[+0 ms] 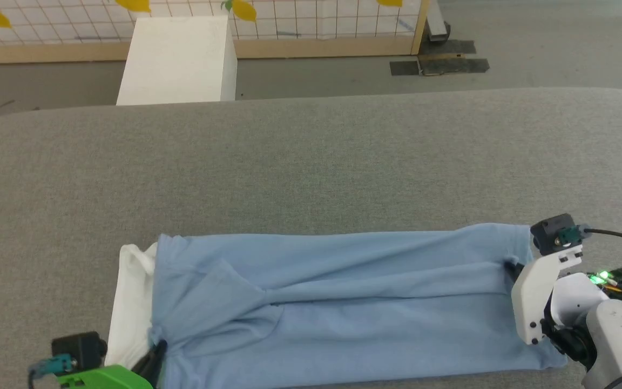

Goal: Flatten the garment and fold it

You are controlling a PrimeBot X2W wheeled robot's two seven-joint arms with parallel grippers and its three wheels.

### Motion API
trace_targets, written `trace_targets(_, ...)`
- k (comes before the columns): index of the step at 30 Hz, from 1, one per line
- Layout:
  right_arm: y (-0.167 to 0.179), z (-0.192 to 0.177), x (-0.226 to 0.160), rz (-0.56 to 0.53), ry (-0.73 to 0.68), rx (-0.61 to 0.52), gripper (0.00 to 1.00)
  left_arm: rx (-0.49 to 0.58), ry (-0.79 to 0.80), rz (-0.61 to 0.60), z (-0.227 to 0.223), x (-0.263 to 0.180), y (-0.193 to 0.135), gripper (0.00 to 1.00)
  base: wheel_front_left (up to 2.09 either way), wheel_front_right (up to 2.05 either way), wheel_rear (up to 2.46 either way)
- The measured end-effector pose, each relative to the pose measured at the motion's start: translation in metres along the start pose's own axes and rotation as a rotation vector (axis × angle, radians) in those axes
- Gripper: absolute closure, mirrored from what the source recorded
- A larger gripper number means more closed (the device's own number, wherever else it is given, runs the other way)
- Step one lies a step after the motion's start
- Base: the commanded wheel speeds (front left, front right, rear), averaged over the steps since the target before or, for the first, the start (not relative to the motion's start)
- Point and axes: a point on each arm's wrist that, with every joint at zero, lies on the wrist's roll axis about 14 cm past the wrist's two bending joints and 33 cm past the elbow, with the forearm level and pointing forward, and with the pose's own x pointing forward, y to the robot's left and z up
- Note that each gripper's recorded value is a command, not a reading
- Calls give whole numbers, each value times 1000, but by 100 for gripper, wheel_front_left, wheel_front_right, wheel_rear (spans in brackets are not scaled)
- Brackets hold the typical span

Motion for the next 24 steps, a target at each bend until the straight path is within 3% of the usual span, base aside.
trace_targets(4, 2, -21, 8, 6, 96, 12, 98, -14, 64, 11, -22, 2, 5, 100, 0, 0, 0)
trace_targets(5, 3, -22, 9, 8, 106, 20, 68, -19, 69, 16, -24, 3, 6, 100, 0, 0, 0)
trace_targets(6, 4, -22, 10, 13, 107, 27, 9, -22, 72, 19, -25, 4, 6, 53, 0, 0, 0)
trace_targets(7, 4, -22, 11, 14, 107, 40, 0, -26, 73, 21, -26, 4, 6, 5, 0, 0, 0)
trace_targets(8, 4, -20, 10, 13, 102, 56, 0, -33, 64, 18, -25, 5, 4, 0, 0, 0, 0)
trace_targets(15, 6, -15, -3, -2, -13, 167, 0, -75, -84, 2, -6, 1, -8, 0, 0, 0, 0)
trace_targets(24, 3, 19, -36, -64, -334, 323, 0, 95, -433, 32, 63, -11, -10, 0, 0, 0, 0)
